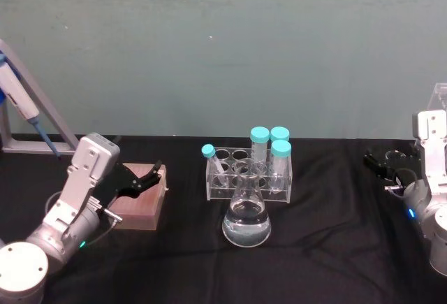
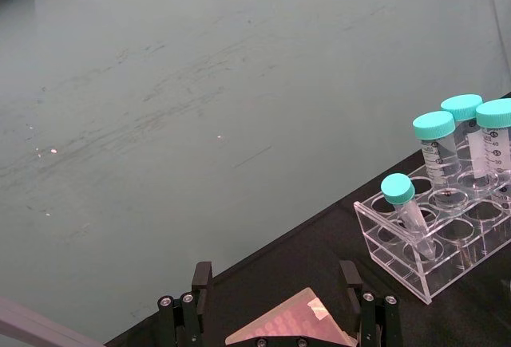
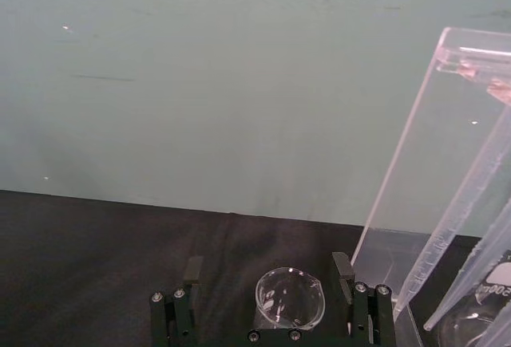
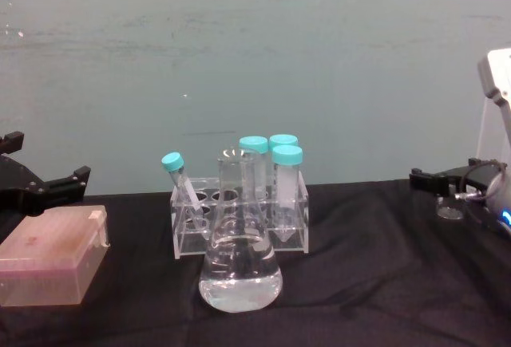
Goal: Place the experimental apparatus aside using one hand.
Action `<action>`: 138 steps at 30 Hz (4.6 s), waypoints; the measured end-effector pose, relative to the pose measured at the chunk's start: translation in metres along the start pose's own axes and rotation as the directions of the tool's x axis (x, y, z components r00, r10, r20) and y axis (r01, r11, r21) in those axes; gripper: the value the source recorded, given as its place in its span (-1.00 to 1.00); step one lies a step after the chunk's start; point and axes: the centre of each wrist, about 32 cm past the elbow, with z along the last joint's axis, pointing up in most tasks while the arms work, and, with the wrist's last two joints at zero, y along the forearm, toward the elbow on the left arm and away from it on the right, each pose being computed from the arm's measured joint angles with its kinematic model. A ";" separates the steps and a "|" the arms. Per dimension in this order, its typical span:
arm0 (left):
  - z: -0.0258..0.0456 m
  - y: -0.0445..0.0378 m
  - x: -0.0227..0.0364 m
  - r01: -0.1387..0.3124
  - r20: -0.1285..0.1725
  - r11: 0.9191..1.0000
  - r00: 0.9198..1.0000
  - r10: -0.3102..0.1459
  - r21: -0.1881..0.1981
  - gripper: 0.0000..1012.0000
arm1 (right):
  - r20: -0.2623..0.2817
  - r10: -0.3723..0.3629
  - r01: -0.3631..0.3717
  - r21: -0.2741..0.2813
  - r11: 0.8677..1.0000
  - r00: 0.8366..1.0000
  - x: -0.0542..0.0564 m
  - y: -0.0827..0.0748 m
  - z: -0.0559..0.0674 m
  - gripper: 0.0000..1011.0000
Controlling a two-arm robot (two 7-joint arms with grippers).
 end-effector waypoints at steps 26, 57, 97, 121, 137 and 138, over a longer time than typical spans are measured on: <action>0.0000 0.0000 0.0000 0.000 0.000 1.000 1.000 0.000 0.000 0.98 | 0.162 0.240 -0.265 0.156 0.952 0.957 0.015 -0.025 0.019 0.98; 0.0000 0.0000 0.0000 0.000 0.000 1.000 1.000 0.000 0.000 0.98 | 0.201 0.590 -0.622 0.186 0.761 0.782 0.047 -0.046 0.026 0.98; 0.0000 0.0000 0.0000 0.000 0.000 1.000 1.000 0.000 0.000 0.98 | 0.262 0.817 -0.858 0.128 0.498 0.514 0.018 -0.011 0.037 0.98; 0.0000 0.0000 0.0000 0.000 0.000 1.000 1.000 0.000 0.000 0.98 | 0.283 0.863 -0.908 0.114 0.402 0.418 -0.009 -0.002 0.044 0.98; 0.0000 0.0000 0.0000 0.000 0.000 1.000 1.000 0.000 0.000 0.98 | 0.268 0.880 -0.920 0.137 0.368 0.392 -0.026 0.002 0.047 0.98; 0.0000 0.0000 0.0000 0.000 0.000 1.000 1.000 0.000 0.000 0.98 | 0.266 0.881 -0.920 0.139 0.367 0.392 -0.027 0.002 0.047 0.98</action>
